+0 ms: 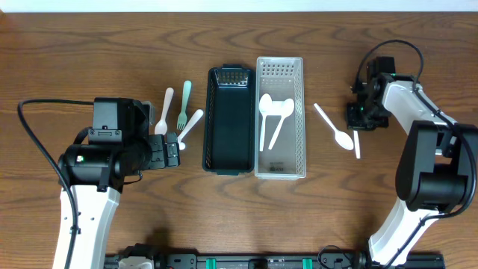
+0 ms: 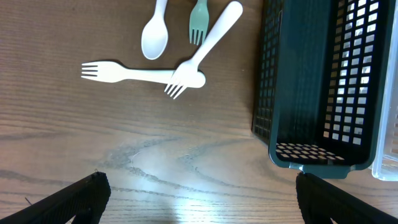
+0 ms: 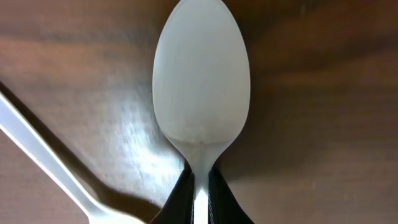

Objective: Pack container
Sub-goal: 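Grasp a third white spoon with the right gripper, then place the spoon into the clear tray and open the gripper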

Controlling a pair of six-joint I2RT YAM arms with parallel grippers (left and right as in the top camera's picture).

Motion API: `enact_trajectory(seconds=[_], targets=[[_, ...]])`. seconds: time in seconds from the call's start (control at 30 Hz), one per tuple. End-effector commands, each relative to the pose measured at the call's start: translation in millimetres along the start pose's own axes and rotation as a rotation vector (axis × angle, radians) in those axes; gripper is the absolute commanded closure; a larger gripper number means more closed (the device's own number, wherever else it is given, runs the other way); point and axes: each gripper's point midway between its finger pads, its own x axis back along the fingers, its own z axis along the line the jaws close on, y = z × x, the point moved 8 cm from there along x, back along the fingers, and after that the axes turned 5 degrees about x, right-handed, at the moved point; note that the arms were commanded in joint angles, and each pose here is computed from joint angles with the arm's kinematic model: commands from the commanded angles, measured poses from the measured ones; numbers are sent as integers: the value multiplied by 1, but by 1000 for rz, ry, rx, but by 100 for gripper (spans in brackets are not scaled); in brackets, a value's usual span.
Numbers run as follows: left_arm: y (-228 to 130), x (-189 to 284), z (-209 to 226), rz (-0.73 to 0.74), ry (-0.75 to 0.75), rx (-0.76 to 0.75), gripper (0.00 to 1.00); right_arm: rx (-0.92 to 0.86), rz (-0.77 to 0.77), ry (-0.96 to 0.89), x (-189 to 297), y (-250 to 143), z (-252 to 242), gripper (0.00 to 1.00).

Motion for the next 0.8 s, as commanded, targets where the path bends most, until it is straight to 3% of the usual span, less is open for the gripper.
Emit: enact_trajectory(seconds=[0.0, 0.13, 0.27, 0.47, 0.77], targets=[[3, 3, 1, -11, 12, -13, 2, -32, -139, 43, 56, 13, 12, 99], [3, 3, 1, -11, 12, -14, 2, -72, -278, 330, 123, 10, 54, 99], [3, 3, 1, -11, 12, -14, 2, -56, -347, 371, 151, 5, 91, 99], [3, 3, 1, -11, 12, -14, 2, -62, -280, 267, 129, -6, 145, 99], [3, 3, 1, -11, 12, -14, 2, -48, -207, 190, 89, -3, 168, 99]])
